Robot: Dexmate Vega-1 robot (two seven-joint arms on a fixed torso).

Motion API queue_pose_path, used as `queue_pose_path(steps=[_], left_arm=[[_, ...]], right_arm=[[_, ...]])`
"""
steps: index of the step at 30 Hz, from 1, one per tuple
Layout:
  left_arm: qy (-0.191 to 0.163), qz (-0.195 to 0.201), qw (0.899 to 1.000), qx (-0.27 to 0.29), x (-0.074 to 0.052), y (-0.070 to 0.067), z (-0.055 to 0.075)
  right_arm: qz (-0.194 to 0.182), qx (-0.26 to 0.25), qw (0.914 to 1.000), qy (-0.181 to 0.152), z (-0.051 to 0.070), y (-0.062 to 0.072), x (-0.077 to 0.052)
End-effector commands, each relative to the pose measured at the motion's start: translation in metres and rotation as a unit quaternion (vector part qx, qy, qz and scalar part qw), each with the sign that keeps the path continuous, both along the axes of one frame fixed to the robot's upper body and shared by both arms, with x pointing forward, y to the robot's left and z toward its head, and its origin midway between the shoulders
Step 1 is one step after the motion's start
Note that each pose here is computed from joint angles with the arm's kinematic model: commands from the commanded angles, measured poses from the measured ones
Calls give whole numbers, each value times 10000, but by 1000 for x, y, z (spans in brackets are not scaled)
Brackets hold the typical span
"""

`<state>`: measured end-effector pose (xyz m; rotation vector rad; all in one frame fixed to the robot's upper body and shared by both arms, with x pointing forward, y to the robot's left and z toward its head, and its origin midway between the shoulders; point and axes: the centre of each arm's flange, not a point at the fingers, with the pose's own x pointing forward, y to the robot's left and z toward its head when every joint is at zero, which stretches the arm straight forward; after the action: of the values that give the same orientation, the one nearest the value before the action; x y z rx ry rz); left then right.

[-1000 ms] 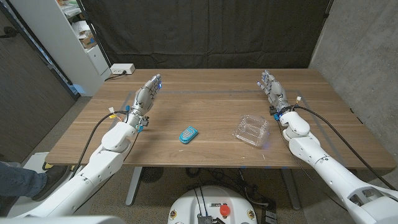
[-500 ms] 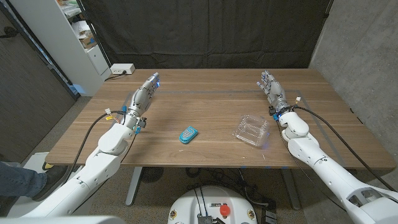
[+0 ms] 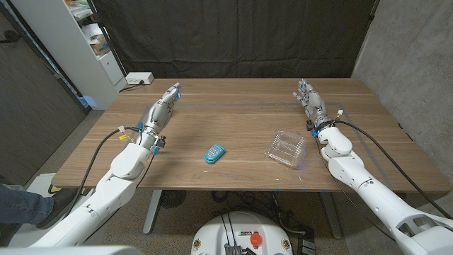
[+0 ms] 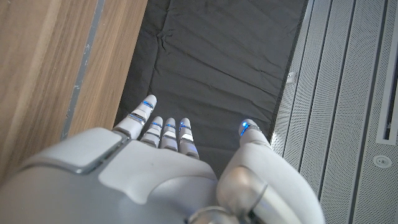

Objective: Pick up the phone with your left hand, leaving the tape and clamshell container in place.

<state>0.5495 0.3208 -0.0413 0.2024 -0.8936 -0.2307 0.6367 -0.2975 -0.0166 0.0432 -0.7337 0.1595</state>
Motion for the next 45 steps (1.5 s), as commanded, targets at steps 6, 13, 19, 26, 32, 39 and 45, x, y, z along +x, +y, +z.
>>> queue_pose_path(steps=[6,13,19,26,32,39,45], left_arm=[[-242,240,9993,129,-15,7,-7],[-269,291,9990,205,-19,8,-10],[-452,645,9963,346,-21,10,-15],[-483,640,9958,431,-24,11,-20],[-558,632,9950,543,-30,11,-24],[-696,684,9923,761,-36,7,-24],[-827,738,9898,891,-40,2,-24]], right_arm=[[-4,-55,10000,0,7,-1,2],[14,-38,10000,8,7,-2,4],[34,-55,10000,6,7,0,4],[19,-15,10000,0,6,0,3],[27,-45,10000,-6,4,1,3],[55,-87,9999,-14,6,3,3],[57,-72,10000,-14,4,5,3]])
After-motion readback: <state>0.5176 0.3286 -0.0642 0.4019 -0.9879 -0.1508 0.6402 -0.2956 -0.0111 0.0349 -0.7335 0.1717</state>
